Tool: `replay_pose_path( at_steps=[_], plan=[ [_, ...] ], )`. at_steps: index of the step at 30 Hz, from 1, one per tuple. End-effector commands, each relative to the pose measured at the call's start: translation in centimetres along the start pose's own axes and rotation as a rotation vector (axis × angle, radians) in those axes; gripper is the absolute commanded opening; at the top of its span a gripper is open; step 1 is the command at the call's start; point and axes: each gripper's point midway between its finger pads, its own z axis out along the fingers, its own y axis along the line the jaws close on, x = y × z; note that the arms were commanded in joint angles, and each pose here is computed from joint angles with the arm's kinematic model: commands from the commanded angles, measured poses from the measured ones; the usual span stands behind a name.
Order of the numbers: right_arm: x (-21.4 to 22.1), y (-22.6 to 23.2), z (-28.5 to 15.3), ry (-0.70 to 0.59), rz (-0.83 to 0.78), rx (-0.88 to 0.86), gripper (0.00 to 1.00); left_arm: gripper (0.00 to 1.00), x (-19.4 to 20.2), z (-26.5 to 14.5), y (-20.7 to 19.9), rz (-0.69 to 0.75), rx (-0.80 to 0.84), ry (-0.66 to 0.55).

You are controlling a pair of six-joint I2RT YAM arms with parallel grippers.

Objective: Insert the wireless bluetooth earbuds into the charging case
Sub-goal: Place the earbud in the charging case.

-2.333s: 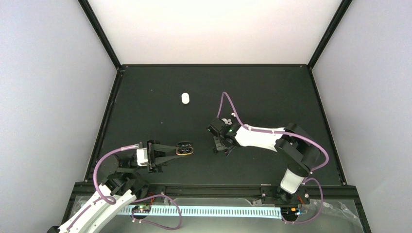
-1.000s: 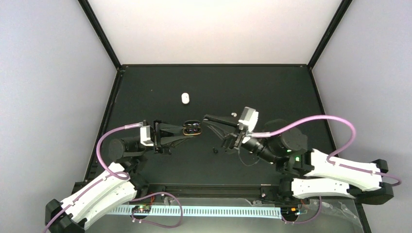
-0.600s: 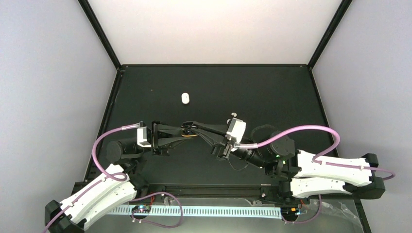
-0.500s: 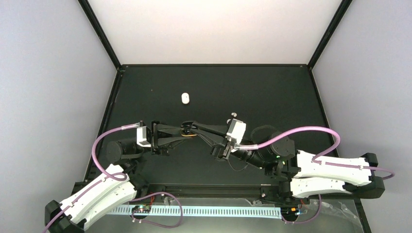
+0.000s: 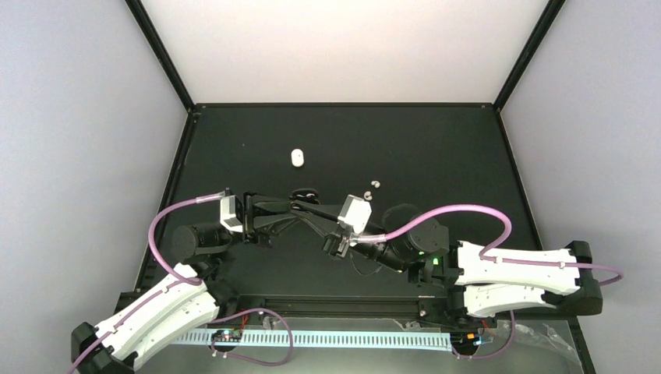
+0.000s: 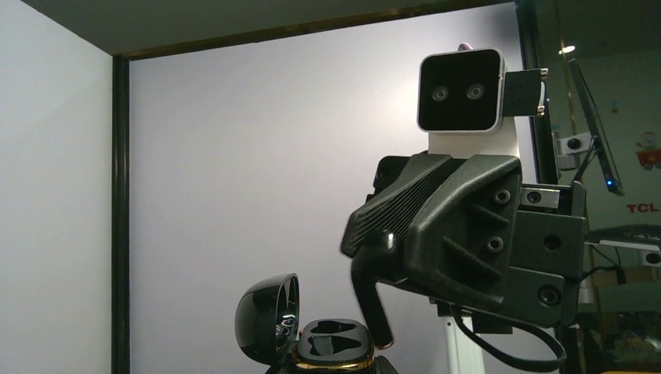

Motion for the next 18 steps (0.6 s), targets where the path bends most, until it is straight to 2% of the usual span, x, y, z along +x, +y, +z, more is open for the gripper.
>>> replay_pose_path(
  at_steps=[1,7,18],
  plan=[
    [-2.4,-1.3,0.2,-0.080,0.011,0.078,0.01,0.01,-0.5,-0.1,-0.1,-0.010,-0.015,-0.013],
    [-2.2,-2.2,0.5,-0.077,0.004,0.138,0.01,0.02,-0.4,-0.3,0.0,-0.006,-0.028,-0.008],
    [-1.4,-2.0,1.1,-0.054,0.012,0.137,0.01,0.02,-0.4,-0.3,0.3,-0.009,-0.049,0.000]
  ],
)
